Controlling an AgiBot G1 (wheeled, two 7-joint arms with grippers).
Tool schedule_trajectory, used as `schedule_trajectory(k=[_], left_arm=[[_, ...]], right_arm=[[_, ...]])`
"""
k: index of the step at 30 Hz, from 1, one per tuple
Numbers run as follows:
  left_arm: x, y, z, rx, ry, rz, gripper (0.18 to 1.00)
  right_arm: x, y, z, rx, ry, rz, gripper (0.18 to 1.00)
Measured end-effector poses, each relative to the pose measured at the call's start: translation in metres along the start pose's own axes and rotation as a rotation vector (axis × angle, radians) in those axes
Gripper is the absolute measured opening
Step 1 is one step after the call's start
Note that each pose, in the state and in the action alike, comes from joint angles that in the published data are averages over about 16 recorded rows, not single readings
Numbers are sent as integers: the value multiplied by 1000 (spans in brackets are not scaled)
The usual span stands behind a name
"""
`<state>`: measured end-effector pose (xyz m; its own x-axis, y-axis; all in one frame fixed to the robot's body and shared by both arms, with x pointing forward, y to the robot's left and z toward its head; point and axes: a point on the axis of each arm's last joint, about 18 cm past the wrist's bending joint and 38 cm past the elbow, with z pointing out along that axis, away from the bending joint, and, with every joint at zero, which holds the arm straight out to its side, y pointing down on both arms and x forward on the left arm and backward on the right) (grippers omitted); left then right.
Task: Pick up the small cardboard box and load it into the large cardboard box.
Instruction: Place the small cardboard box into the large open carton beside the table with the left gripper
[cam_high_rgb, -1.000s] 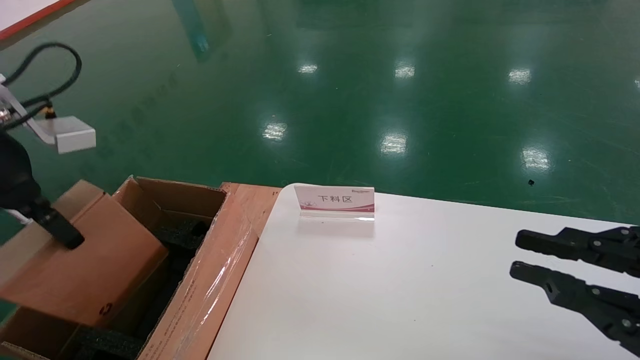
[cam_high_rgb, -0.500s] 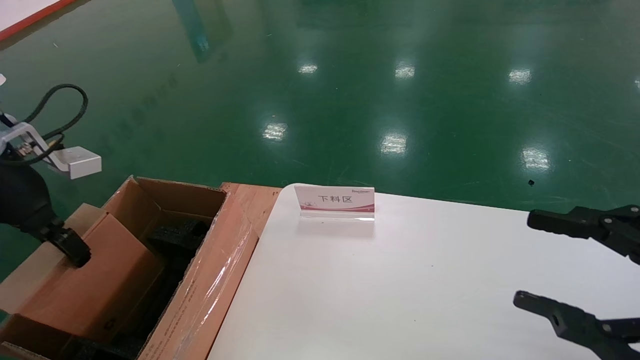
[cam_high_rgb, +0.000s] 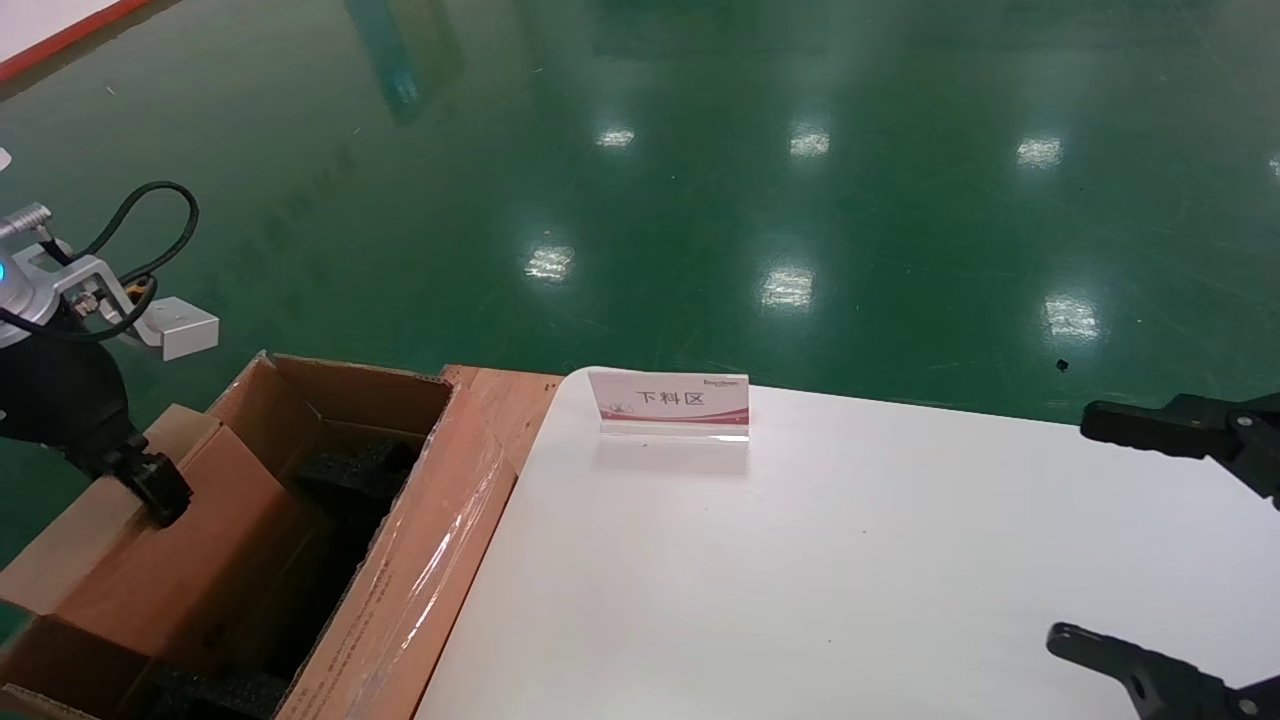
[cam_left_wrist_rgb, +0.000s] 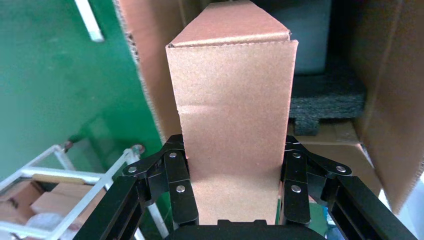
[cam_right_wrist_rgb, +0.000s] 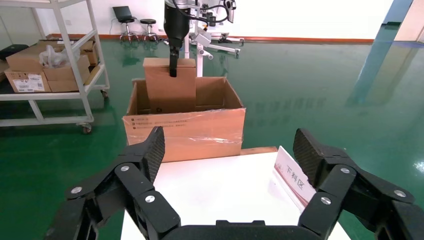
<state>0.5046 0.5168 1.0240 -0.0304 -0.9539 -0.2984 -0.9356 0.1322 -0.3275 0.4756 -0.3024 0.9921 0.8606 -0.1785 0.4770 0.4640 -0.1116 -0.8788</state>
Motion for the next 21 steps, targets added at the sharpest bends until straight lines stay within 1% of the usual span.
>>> schedule_trajectory(k=[3, 9, 21], left_arm=[[0, -2, 1, -3, -15, -5, 403], [0, -6, 3, -5, -41, -15, 403], [-1, -15, 10, -4, -78, -26, 403]], right_arm=[[0, 0, 0, 0, 0, 0, 935], [0, 0, 0, 0, 0, 0, 978], [0, 0, 0, 0, 0, 0, 1000]])
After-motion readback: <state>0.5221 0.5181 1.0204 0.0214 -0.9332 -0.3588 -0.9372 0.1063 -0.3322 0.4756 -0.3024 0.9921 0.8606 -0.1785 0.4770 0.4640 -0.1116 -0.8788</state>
